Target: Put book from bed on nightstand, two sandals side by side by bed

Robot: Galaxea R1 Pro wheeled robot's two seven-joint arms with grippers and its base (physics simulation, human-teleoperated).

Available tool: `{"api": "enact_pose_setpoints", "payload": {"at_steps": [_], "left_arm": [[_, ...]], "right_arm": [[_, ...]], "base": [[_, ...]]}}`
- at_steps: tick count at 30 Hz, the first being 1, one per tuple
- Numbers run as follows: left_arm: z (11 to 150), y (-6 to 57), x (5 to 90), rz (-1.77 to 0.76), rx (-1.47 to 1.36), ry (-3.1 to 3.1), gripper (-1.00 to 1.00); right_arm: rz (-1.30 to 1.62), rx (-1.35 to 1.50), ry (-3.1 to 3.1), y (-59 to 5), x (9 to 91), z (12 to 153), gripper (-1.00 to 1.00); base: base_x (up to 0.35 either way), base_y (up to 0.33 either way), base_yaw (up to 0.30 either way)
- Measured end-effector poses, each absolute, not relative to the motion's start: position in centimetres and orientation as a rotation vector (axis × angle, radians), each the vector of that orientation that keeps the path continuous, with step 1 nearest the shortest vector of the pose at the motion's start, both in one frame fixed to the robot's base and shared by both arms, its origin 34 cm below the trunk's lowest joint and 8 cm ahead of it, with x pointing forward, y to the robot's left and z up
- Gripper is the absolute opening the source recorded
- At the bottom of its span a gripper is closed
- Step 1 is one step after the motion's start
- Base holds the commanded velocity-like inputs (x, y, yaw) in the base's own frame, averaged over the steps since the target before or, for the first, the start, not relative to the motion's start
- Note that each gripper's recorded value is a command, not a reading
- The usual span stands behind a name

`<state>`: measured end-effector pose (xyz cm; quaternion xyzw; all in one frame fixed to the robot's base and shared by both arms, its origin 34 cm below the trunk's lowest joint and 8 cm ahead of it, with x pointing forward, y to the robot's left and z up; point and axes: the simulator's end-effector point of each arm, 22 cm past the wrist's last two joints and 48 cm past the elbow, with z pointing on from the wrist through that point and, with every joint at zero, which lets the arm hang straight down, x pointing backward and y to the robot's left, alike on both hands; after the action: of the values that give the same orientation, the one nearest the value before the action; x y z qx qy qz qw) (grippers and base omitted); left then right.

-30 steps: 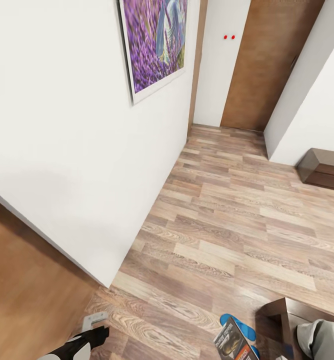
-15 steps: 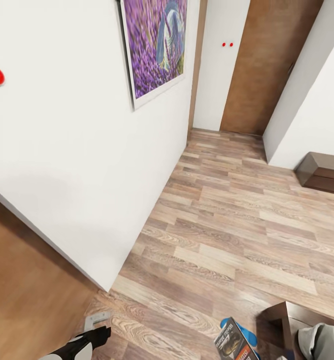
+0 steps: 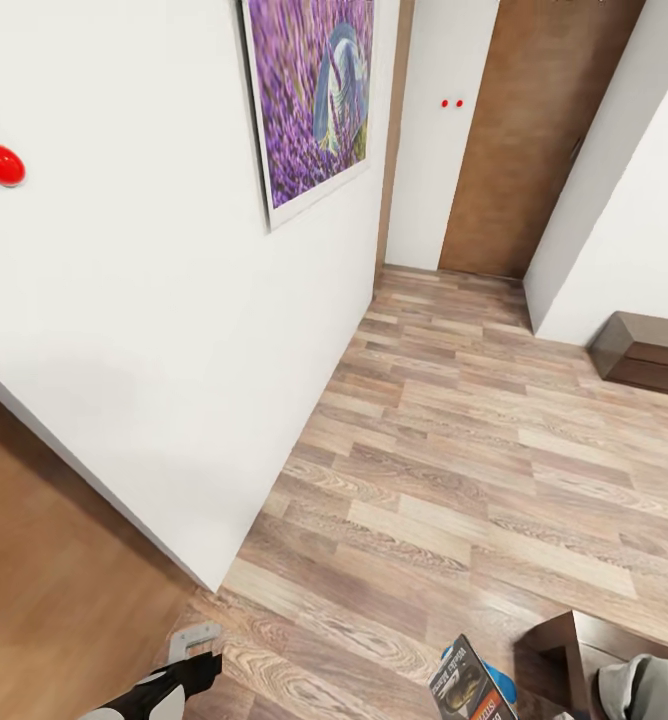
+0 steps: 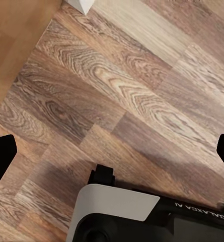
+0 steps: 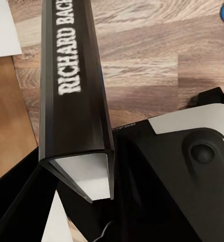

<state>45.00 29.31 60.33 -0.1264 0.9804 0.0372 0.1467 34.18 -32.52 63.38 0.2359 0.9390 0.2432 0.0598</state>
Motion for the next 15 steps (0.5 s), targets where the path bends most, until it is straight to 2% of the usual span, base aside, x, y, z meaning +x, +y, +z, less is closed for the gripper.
{"api": "enact_pose_setpoints", "payload": {"at_steps": [15], "left_arm": [[61.15, 29.31, 45.92, 0.102, -0.363, 2.798, 1.0]], "right_arm": [[0.74, 0.7, 2.821, -32.53, 35.05, 63.94, -1.0]], "base": [[0.0, 0.0, 0.0]]}}
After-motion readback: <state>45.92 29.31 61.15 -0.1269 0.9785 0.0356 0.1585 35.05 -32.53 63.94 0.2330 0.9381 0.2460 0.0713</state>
